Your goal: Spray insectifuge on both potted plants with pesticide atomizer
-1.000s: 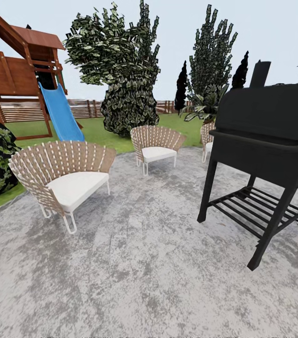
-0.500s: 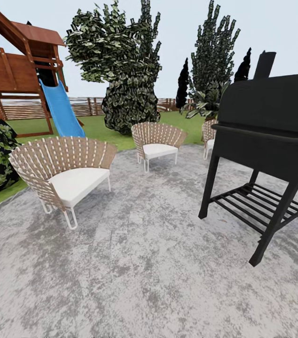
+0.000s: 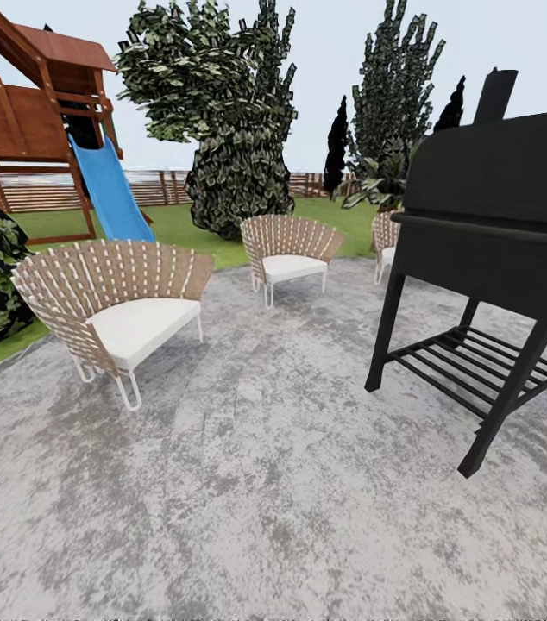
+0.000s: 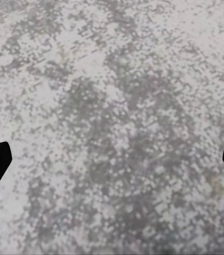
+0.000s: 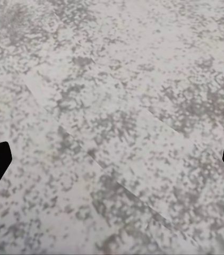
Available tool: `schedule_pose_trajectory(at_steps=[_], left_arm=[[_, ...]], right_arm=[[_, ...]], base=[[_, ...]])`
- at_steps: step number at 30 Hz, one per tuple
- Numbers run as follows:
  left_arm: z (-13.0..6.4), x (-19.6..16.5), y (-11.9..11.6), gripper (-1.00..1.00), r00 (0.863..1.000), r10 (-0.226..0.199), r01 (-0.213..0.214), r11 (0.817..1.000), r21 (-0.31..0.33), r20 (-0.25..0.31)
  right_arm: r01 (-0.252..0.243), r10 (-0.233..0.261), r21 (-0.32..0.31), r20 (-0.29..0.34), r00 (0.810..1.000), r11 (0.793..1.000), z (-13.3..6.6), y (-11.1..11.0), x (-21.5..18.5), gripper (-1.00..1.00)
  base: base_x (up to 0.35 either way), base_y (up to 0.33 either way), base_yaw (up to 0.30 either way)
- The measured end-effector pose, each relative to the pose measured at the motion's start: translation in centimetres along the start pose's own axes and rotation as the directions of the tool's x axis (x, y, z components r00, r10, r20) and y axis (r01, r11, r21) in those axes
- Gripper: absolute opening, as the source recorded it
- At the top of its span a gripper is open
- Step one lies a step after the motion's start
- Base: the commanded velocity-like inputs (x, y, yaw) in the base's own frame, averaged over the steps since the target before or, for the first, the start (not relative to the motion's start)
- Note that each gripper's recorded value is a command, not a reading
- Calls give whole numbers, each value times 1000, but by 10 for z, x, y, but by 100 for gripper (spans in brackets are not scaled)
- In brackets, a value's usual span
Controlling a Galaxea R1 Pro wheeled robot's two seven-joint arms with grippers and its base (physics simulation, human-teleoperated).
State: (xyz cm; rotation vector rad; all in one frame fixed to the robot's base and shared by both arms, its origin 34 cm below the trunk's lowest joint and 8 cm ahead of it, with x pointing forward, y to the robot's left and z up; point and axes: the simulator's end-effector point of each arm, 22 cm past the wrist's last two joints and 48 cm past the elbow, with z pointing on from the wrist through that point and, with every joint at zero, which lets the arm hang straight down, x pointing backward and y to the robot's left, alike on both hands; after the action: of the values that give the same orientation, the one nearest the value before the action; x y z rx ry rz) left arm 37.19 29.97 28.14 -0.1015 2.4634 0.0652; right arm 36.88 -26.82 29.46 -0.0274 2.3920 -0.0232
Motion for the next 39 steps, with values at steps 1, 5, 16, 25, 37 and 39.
schedule_pose_trajectory(at_steps=[1,5,16,25,37,39], left_arm=[[0,1,0,100,1000,0,0,1000,0,-2],[0,3,0,100,1000,1,-1,1000,0,-8],[0,7,-1,100,1000,0,0,1000,-1,-16],[0,7,1,100,1000,1,-1,1000,-3,-16],[0,7,1,100,1000,1,-1,1000,-3,-16],[0,7,1,100,1000,1,-1,1000,-3,-16]], right_arm=[[0,0,0,-2,1000,1000,0,0,1,100],[0,0,-1,-7,1000,1000,0,0,3,100],[1,-1,-3,-15,1000,1000,-1,1,7,100],[3,-3,-5,-17,1000,1000,-1,1,7,100],[14,-14,-3,-19,1000,1000,-1,-3,8,100],[14,-14,-4,-19,1000,1000,-1,-2,8,100]], base=[[0,0,0],[0,0,0],[187,0,0],[327,0,0],[330,0,0],[331,2,0]])
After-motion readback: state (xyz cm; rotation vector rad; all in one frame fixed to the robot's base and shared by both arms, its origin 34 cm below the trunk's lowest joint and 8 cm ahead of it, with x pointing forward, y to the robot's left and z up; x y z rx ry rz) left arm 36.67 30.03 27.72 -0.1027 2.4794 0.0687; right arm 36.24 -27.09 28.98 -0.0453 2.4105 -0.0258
